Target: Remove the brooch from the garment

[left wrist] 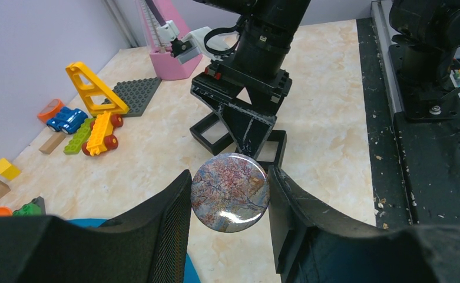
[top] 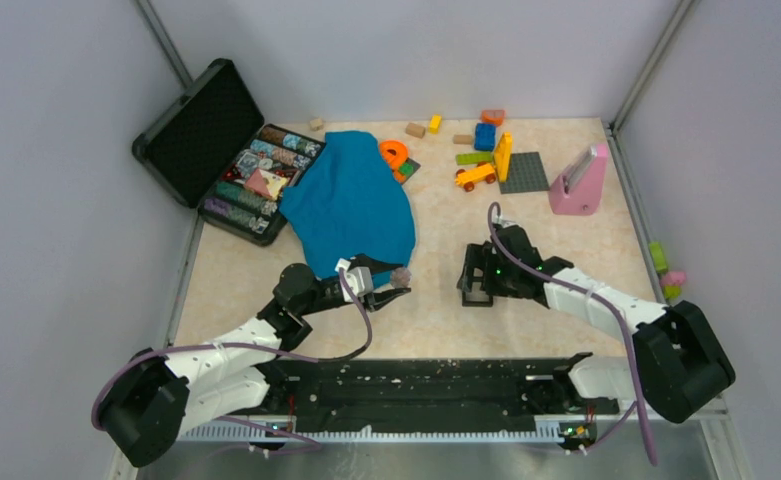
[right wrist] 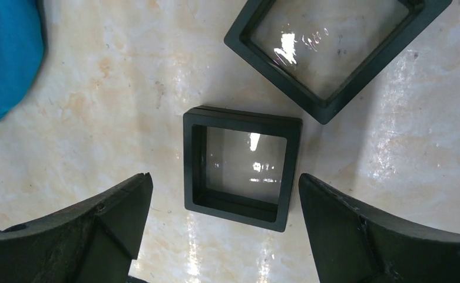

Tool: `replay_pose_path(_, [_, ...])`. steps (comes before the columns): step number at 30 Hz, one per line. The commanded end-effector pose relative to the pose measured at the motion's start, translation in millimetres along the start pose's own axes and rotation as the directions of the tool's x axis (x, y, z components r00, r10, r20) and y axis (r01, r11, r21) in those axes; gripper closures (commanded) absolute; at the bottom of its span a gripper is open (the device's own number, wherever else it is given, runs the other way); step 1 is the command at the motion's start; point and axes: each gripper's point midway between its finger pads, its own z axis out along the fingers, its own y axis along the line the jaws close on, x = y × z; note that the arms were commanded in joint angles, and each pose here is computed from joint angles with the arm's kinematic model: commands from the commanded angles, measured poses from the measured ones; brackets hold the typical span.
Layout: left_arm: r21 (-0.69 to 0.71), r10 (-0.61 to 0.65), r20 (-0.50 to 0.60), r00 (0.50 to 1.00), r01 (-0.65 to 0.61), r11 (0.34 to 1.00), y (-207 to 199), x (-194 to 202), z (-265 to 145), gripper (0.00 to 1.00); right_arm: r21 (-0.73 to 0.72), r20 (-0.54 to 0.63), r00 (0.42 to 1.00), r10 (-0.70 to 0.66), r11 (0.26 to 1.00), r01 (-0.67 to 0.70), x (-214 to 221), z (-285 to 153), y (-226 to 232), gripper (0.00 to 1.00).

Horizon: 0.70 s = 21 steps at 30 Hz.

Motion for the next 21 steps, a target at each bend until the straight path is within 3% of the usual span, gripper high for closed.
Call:
replay_pose_path(1, [0.001,0.028,0.032,0.999,-0.028,1.0,0.1,-10.8,0.4,0.59,0.048,0.046,0.999,-0.021,0.999,0.019,-17.6,-0.1,9.8,0.04])
replay_pose_path(14, [0.008,0.031,0.035,0.999,-0.031,0.999,-1.0,-12.3,0.1,0.6,0.19,0.027,0.995,-0.091,0.978,0.084,-15.1,10.8,12.5,0.05])
replay_pose_path(21, [0.008,0.035,0.041,0.999,-0.036,0.999,-1.7,-15.0,-1.3,0.6,0.245,0.014,0.993,-0.118,0.963,0.111,-15.2,12.5,7.8,0.14])
